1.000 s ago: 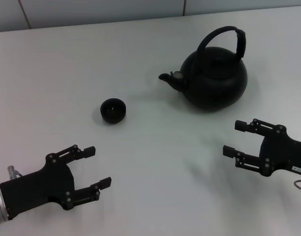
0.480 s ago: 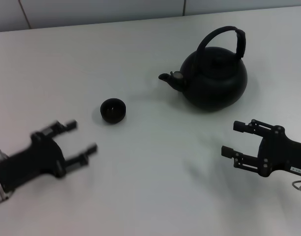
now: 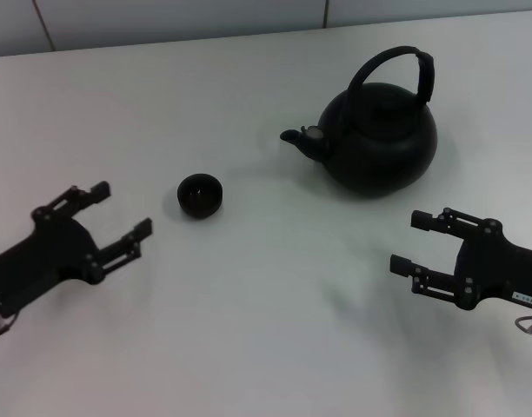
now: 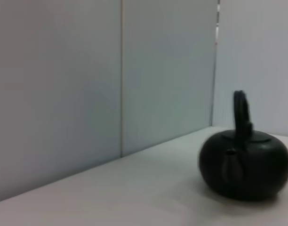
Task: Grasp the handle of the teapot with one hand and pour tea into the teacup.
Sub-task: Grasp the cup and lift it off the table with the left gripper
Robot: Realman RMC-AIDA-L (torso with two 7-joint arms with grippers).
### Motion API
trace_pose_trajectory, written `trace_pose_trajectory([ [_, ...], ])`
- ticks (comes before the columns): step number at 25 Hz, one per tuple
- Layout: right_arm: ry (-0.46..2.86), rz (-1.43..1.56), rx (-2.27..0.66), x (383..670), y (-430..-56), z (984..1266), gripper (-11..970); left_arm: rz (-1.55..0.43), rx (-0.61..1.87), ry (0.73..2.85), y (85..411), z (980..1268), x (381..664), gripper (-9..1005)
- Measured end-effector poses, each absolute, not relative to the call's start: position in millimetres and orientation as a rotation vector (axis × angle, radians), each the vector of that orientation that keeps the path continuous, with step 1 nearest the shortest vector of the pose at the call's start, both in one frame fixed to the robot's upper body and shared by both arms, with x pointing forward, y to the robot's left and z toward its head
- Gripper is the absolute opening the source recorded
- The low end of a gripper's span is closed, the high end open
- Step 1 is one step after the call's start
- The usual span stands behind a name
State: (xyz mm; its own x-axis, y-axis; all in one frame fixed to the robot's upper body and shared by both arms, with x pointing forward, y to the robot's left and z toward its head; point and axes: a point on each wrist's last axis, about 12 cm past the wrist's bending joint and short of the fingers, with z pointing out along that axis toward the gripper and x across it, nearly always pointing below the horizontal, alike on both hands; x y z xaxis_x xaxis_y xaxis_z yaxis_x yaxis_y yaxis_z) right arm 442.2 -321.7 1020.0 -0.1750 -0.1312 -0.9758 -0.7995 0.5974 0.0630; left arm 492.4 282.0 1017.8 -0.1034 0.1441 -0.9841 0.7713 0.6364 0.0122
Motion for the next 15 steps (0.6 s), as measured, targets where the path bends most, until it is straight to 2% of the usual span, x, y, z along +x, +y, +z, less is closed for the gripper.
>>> trace_pose_trajectory([
  [6, 1.665, 0.715, -0.782, 442, -322, 1020, 723, -0.607, 0.883, 1.624, 267, 1009, 495, 796],
  [15, 1.666, 0.714, -0.779, 441, -323, 1020, 723, -0.59, 0.896, 1.632, 263, 1008, 499, 796],
])
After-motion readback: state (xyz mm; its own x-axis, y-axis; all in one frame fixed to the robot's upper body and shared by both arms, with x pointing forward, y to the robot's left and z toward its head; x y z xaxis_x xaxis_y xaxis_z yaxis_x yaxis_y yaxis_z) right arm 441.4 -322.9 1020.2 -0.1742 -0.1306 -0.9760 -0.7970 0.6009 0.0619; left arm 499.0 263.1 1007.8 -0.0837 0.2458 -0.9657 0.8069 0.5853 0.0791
